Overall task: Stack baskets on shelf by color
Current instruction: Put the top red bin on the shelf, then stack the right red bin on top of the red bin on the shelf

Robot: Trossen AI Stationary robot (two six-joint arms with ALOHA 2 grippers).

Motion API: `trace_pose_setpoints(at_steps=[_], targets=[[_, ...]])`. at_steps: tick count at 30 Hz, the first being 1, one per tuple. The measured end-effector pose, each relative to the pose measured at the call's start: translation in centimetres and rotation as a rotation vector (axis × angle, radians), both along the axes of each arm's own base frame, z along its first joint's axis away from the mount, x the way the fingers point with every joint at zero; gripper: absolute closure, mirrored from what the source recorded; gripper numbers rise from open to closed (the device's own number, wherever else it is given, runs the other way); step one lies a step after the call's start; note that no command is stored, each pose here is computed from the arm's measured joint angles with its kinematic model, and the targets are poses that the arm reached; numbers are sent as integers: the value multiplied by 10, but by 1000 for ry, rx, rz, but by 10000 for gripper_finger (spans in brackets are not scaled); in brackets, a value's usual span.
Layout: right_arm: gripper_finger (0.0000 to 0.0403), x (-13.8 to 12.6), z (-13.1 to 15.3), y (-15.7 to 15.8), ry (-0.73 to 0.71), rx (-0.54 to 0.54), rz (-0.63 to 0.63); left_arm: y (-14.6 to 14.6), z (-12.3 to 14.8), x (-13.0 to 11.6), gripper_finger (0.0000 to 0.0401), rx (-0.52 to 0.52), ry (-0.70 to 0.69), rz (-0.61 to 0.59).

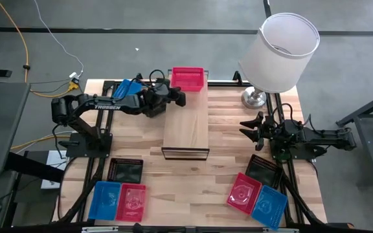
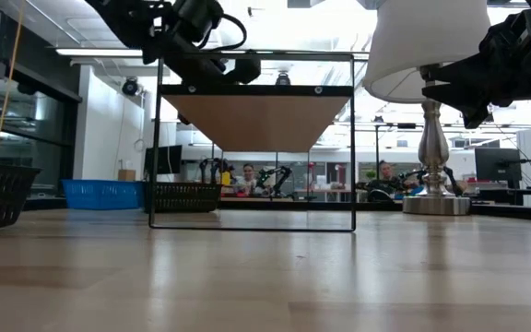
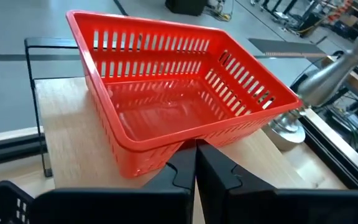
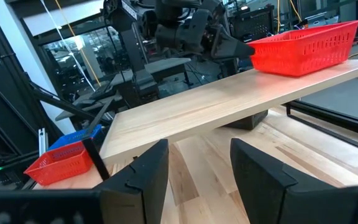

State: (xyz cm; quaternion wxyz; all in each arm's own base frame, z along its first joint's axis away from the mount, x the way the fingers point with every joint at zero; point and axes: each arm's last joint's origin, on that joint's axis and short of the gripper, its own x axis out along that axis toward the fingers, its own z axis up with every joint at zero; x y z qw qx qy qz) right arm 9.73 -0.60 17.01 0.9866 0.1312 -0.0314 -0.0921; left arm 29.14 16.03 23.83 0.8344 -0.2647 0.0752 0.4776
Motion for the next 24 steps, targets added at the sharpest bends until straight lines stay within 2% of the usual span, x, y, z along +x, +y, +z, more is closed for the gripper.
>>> trace_pose_setpoints(at_steps=[3, 14, 18, 24], targets=[[242, 0, 0, 0, 0, 0, 0, -1, 0, 1, 401, -3, 4, -29], [242, 0, 0, 0, 0, 0, 0, -18, 7, 9, 401, -48, -54, -252], [242, 0, 0, 0, 1, 0, 0, -36, 27, 3, 401, 6, -42, -437], [242, 0, 0, 0, 0, 0, 0, -89, 66, -18, 401, 224, 8, -782]])
